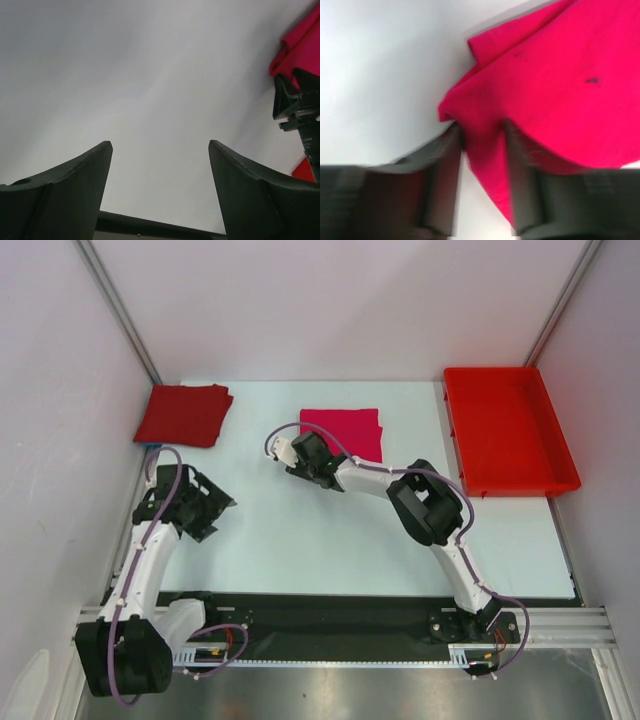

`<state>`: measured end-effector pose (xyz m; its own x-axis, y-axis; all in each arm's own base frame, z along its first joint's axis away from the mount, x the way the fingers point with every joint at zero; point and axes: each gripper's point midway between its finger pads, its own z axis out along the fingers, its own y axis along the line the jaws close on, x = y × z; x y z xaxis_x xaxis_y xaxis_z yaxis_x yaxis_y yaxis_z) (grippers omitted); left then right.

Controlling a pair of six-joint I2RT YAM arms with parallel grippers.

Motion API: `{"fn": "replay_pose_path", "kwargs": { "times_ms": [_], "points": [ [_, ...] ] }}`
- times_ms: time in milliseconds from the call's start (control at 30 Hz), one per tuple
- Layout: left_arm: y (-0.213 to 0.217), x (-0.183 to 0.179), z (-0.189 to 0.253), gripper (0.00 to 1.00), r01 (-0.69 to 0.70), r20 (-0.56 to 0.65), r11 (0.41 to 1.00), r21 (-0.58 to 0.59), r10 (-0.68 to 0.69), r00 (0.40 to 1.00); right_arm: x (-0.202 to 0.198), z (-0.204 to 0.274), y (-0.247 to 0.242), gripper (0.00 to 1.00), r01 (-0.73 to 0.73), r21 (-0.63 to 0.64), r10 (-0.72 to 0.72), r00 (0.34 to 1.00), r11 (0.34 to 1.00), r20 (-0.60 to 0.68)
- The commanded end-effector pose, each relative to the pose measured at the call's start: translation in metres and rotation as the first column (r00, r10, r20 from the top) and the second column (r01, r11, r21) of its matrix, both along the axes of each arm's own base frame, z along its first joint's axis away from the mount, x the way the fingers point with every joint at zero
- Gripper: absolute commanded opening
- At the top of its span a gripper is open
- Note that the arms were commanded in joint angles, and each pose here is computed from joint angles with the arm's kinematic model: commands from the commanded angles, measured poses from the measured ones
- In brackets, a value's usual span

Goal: Fold and stack the t-shirts
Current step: Neatly place the folded tshirt to the corner

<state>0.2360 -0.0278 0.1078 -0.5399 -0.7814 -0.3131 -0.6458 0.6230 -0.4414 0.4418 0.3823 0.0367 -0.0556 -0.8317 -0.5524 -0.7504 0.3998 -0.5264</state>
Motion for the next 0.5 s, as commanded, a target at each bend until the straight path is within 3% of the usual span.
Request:
{"fn": "replay_pose_path", "kwargs": {
  "times_ms": [0,133,367,433,467],
  "points": [
    [-0.019,0.036,0.019,0.84,0.125,0.143,0.99,-0.07,-0.114,0.983,-0.012,-0.018,-0.004,0.36,-0.005,-0.018,0.002,0.992,1.0,-0.123],
    [-0.049,0.078,0.027,0.85,0.264,0.289,0.944,-0.196,-0.202,0.936,-0.013,0.011,0.009,0.16,-0.004,0.08,0.017,0.988,0.997,-0.156],
    [-0.105,0.154,0.012,0.9,0.357,0.325,0.853,-0.382,-0.237,0.915,-0.015,0.041,0.01,0.11,0.061,0.214,-0.015,0.978,0.975,-0.208],
    [-0.119,0.181,0.025,0.9,0.381,0.386,0.828,-0.411,-0.221,0.896,-0.015,0.043,0.012,0.07,0.08,0.274,-0.007,0.966,0.958,-0.257],
    [-0.124,0.189,0.007,0.91,0.359,0.348,0.825,-0.437,-0.212,0.913,-0.014,0.046,0.012,0.06,0.089,0.288,-0.011,0.965,0.954,-0.261]
  ]
}}
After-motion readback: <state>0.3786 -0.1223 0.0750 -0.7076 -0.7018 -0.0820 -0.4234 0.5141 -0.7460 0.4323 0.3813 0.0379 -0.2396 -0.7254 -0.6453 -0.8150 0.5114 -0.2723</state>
